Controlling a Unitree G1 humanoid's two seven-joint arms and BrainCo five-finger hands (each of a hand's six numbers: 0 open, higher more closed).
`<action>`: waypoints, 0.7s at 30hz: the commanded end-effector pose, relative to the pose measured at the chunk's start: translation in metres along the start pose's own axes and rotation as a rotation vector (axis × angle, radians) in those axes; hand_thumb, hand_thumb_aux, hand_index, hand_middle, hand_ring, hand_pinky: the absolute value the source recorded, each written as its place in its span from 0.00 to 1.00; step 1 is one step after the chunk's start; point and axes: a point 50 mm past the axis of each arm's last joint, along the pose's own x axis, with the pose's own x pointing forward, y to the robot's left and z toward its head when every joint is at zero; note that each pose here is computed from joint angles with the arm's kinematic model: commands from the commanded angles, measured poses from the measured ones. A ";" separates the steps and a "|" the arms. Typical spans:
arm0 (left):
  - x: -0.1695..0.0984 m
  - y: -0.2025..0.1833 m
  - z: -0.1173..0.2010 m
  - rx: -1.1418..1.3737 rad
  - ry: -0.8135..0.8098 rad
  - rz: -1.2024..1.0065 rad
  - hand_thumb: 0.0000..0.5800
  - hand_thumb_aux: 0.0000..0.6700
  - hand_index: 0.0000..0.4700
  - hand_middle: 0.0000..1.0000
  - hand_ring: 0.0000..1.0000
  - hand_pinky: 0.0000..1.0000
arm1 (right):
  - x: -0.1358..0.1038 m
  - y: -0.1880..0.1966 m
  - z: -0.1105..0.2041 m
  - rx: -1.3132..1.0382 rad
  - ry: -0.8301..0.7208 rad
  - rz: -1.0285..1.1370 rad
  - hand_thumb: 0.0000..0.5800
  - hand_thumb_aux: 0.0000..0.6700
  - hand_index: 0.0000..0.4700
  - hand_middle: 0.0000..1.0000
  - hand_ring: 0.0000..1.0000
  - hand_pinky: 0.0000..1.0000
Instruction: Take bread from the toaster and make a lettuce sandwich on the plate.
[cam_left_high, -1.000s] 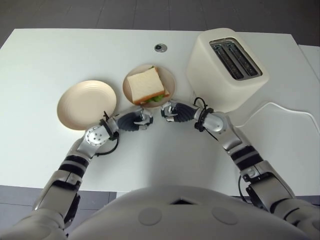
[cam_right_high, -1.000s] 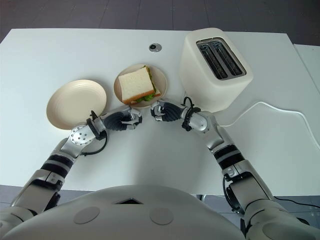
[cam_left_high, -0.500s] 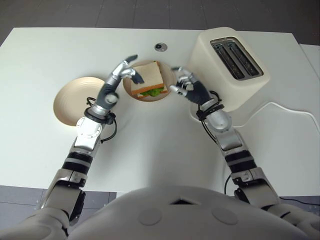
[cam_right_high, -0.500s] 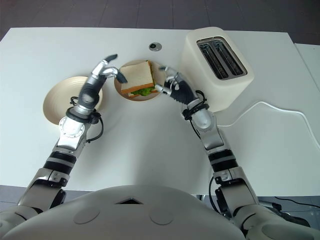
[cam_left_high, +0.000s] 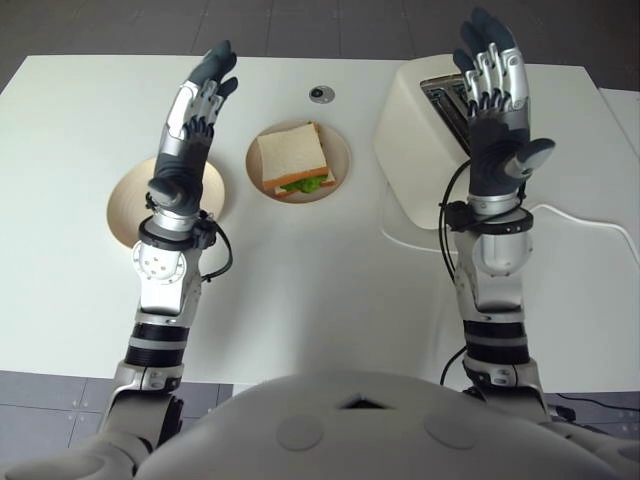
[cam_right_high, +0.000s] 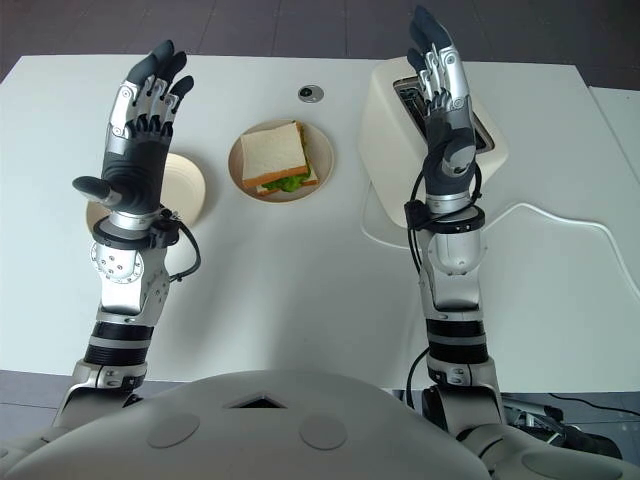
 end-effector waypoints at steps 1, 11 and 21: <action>0.000 -0.001 -0.006 0.017 0.035 -0.005 0.00 0.00 0.00 0.00 0.00 0.00 | -0.002 0.006 0.000 0.013 0.003 0.020 0.00 0.00 0.00 0.00 0.00 0.00; 0.000 0.000 -0.011 0.019 0.054 -0.006 0.00 0.00 0.00 0.00 0.00 0.00 | -0.003 0.015 -0.002 0.022 0.010 0.058 0.00 0.00 0.00 0.00 0.00 0.00; 0.002 -0.002 -0.013 0.017 0.063 -0.015 0.00 0.00 0.00 0.00 0.00 0.00 | -0.007 0.019 -0.003 0.012 0.029 0.079 0.00 0.00 0.00 0.00 0.00 0.00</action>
